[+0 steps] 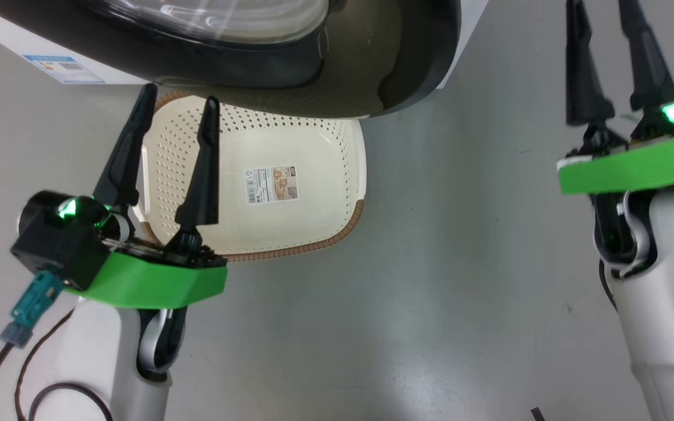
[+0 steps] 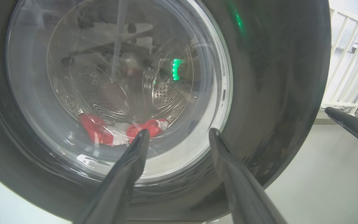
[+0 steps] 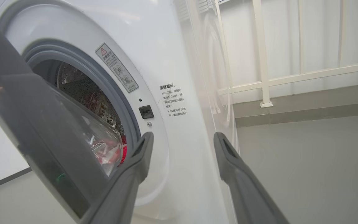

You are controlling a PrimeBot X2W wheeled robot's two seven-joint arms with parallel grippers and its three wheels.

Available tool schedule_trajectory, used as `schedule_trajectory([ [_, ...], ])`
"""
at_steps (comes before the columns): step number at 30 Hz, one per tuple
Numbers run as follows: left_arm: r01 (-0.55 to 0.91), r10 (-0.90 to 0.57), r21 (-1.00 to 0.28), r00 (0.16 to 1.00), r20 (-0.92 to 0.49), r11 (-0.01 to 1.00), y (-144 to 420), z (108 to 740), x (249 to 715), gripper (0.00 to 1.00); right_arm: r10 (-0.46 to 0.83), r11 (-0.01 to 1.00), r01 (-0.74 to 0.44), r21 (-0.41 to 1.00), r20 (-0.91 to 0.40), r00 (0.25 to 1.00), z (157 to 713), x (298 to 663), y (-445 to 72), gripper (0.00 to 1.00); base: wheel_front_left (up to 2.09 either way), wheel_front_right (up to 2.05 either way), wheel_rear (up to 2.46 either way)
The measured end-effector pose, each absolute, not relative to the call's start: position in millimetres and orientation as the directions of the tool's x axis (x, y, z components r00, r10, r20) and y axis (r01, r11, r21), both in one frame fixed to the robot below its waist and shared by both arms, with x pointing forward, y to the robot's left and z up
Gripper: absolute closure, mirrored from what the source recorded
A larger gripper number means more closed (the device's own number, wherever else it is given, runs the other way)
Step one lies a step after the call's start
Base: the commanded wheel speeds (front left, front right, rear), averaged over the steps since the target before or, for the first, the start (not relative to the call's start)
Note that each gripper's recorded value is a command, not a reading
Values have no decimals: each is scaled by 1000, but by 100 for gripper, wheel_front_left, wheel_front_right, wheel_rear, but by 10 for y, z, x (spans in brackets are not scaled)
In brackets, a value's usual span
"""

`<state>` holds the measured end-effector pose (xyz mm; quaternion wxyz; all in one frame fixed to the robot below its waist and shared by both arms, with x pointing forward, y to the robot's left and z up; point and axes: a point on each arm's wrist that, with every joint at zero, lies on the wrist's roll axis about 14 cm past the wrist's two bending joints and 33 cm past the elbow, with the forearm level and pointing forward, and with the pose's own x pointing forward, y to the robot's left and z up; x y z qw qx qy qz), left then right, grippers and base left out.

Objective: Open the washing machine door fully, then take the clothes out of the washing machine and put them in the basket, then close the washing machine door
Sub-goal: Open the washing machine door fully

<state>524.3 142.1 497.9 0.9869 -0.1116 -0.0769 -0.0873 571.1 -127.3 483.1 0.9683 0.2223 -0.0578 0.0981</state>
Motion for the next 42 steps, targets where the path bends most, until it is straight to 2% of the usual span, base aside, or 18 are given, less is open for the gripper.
schedule_trajectory([
  [10, 173, -133, -207, 973, 191, 963, 1473, 5043, 5253, 0, 66, 938, -134, 319, 216, 974, 4990, 5487, -1572, 0, 0, 0, 0],
  [17, 163, -124, -204, 973, 195, 965, 1499, 5046, 5265, 0, 77, 961, -130, 245, 214, 974, 4974, 5324, -1563, 0, 0, 0, 0],
  [38, 167, -128, -202, 973, 193, 965, 1475, 5035, 5270, 0, 89, 953, -136, 270, 178, 980, 4856, 5216, -1518, 0, 0, 0, 0],
  [39, 167, -128, -202, 973, 193, 965, 1474, 5036, 5269, 0, 90, 953, -136, 270, 179, 980, 4858, 5216, -1516, 25, 0, 0, 0],
  [41, 167, -128, -201, 973, 193, 965, 1474, 5040, 5266, 0, 90, 951, -138, 276, 180, 980, 4861, 5216, -1511, 96, 0, 0, 0],
  [42, 167, -128, -201, 973, 194, 965, 1475, 5044, 5264, 0, 91, 950, -140, 280, 181, 979, 4865, 5216, -1505, 100, 0, 0, 0],
])
